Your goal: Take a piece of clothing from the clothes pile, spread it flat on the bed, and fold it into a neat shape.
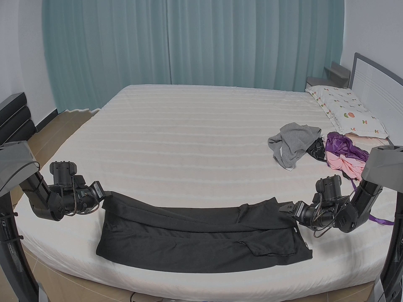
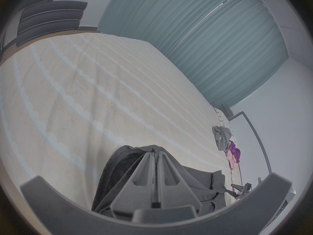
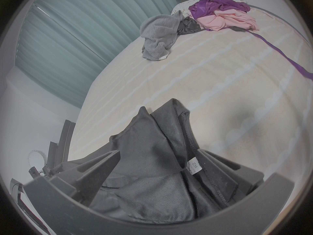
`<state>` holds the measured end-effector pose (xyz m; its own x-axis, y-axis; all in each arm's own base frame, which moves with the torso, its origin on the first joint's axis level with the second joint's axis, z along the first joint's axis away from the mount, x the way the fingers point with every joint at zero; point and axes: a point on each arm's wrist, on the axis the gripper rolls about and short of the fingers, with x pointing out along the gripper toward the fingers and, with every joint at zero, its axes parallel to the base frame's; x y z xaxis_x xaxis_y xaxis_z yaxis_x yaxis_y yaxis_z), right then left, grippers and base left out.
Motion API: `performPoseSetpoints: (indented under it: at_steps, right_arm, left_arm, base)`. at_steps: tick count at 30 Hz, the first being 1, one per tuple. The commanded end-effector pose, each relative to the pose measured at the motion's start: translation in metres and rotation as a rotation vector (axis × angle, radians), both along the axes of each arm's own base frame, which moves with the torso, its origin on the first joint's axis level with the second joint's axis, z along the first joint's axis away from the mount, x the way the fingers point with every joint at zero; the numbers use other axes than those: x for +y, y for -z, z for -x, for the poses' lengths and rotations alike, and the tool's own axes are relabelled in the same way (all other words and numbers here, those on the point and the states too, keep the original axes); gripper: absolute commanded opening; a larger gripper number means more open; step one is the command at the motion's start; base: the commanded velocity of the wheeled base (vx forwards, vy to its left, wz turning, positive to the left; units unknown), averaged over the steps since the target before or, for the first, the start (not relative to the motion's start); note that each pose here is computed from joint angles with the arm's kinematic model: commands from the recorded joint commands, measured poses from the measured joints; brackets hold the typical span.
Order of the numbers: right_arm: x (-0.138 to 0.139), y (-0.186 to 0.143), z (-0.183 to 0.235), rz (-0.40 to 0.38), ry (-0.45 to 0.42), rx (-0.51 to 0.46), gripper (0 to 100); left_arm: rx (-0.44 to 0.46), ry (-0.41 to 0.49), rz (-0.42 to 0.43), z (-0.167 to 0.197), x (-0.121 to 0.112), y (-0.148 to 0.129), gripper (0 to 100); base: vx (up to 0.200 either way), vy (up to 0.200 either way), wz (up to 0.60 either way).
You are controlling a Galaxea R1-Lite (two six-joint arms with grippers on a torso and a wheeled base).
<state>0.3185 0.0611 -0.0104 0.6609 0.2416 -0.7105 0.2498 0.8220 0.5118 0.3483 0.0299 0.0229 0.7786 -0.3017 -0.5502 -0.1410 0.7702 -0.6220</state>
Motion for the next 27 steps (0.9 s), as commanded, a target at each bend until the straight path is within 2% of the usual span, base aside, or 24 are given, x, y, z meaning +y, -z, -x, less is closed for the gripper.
performPoseSetpoints:
  at_steps: [1,2,10,20,27]
  right_arm:
    - [0.009,0.011,-0.002,0.007,-0.011,0.022,100]
    - [0.01,0.01,-0.003,0.005,-0.013,0.019,0]
    - [0.013,0.013,-0.005,0.02,-0.007,0.03,0]
    - [0.01,-0.018,-0.02,-0.018,0.036,-0.08,0]
    - [0.009,-0.015,-0.017,-0.014,0.038,-0.062,0]
  left_arm:
    - [0.005,0.001,0.001,0.0,-0.001,0.002,0]
    - [0.005,0.003,0.002,0.0,-0.001,0.002,0]
    - [0.007,0.001,0.001,0.0,-0.001,0.002,0]
    - [0.018,-0.004,-0.006,-0.001,0.0,0.008,0]
    - [0.037,-0.003,-0.007,0.002,0.0,0.011,0]
  base:
    - [0.0,0.0,0.0]
    - [0.0,0.0,0.0]
    - [0.0,0.0,0.0]
    - [0.0,0.0,0.0]
    - [0.0,0.0,0.0]
